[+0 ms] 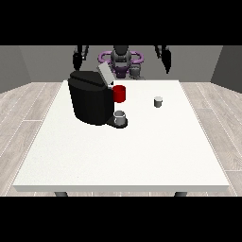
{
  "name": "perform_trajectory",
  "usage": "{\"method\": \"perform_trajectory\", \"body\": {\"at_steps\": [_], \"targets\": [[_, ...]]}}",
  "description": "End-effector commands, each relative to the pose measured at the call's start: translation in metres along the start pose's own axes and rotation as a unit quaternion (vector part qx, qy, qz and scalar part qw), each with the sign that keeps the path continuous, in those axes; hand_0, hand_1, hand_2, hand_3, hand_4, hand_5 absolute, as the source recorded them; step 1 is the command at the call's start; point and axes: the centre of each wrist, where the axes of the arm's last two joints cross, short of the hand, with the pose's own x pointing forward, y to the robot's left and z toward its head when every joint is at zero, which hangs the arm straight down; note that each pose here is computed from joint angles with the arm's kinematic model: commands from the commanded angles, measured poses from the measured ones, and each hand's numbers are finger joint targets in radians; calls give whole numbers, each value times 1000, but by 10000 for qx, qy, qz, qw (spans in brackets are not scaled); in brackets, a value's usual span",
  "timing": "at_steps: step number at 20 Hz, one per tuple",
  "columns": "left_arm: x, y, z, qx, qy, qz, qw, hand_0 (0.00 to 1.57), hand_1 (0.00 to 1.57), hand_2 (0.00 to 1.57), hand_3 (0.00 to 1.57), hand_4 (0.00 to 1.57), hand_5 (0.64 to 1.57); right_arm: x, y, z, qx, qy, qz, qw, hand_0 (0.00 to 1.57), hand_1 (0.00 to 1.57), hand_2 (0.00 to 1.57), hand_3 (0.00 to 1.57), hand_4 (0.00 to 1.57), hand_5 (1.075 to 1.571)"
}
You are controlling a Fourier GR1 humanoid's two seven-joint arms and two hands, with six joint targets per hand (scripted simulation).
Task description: Insert the coffee pod into the coffee machine and close the lid
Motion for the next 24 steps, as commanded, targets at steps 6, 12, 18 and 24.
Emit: {"method": "perform_trajectory", "body": {"at_steps": [6,12,18,24], "targets": [[-9,6,11,-743,-868,401,9926,0,0,0,0,240,1571,-6,-1,-1,96,389,-39,9992,0,0,0,0,128,1571],[32,43,-25,-508,-917,-890,9905,0,0,0,0,0,1571,-6,22,-2,-667,-449,-480,9956,0,0,0,0,145,1571],[28,67,-48,-520,-435,-1075,9919,0,0,0,0,0,1571,18,10,-20,-583,-638,-477,9951,0,0,0,0,177,1571],[44,92,-79,-321,-163,-1401,9895,0,0,0,0,0,1571,22,20,-25,-268,-972,-591,9931,0,0,0,0,192,1571]]}}
